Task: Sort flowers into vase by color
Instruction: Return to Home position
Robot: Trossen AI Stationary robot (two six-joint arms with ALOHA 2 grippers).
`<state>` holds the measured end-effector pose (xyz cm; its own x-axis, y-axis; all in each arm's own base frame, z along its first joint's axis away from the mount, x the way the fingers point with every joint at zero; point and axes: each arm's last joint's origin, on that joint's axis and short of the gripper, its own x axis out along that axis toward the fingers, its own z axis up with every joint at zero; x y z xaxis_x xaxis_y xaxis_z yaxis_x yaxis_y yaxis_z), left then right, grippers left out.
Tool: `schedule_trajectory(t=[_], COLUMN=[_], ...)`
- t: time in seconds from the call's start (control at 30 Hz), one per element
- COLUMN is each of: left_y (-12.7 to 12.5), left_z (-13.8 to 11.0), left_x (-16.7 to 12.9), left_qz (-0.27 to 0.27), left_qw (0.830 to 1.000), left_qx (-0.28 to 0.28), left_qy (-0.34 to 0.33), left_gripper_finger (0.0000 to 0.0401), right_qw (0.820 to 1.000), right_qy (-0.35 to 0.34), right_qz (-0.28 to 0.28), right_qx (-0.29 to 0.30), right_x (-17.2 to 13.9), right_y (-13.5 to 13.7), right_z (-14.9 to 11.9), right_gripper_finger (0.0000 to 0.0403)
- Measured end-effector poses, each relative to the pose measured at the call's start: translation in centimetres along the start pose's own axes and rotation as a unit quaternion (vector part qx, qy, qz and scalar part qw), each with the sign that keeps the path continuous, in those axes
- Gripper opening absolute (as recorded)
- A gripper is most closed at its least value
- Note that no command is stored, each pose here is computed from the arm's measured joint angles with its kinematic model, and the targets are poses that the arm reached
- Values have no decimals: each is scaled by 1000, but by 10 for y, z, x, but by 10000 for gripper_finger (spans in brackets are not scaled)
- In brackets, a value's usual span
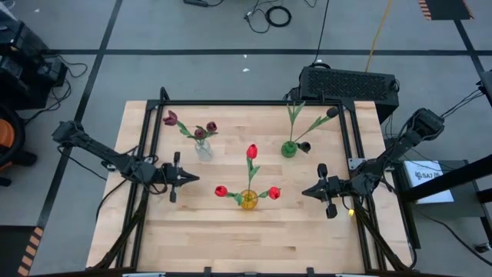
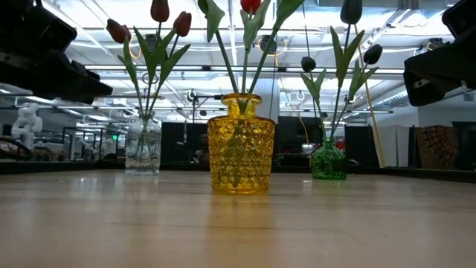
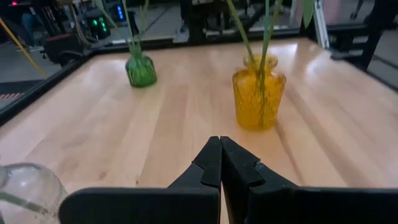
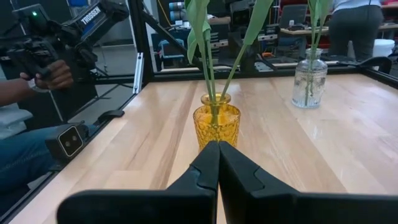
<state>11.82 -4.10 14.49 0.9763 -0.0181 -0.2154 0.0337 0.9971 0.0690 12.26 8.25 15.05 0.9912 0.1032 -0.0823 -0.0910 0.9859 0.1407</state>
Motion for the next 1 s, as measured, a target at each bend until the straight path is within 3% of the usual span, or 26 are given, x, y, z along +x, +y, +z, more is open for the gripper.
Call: schedule_trajectory(t=[0.63,1.0], left_y=[9,15], left_z=[11,19], left_x=[-23,-35], left_qz=[8,23], left_qw=[998,997], left_qx=[-33,-17], left_qy=[-53,-69], left_gripper_finger=[2,2], right_qw=[1000,1000], right_qy=[-7,-19], right_qz=[1,1], right_qx=[-1,-8], right_x=[-15,-26], right_y=[-9,-15], right_z=[10,15], right_gripper_finger=[0,0])
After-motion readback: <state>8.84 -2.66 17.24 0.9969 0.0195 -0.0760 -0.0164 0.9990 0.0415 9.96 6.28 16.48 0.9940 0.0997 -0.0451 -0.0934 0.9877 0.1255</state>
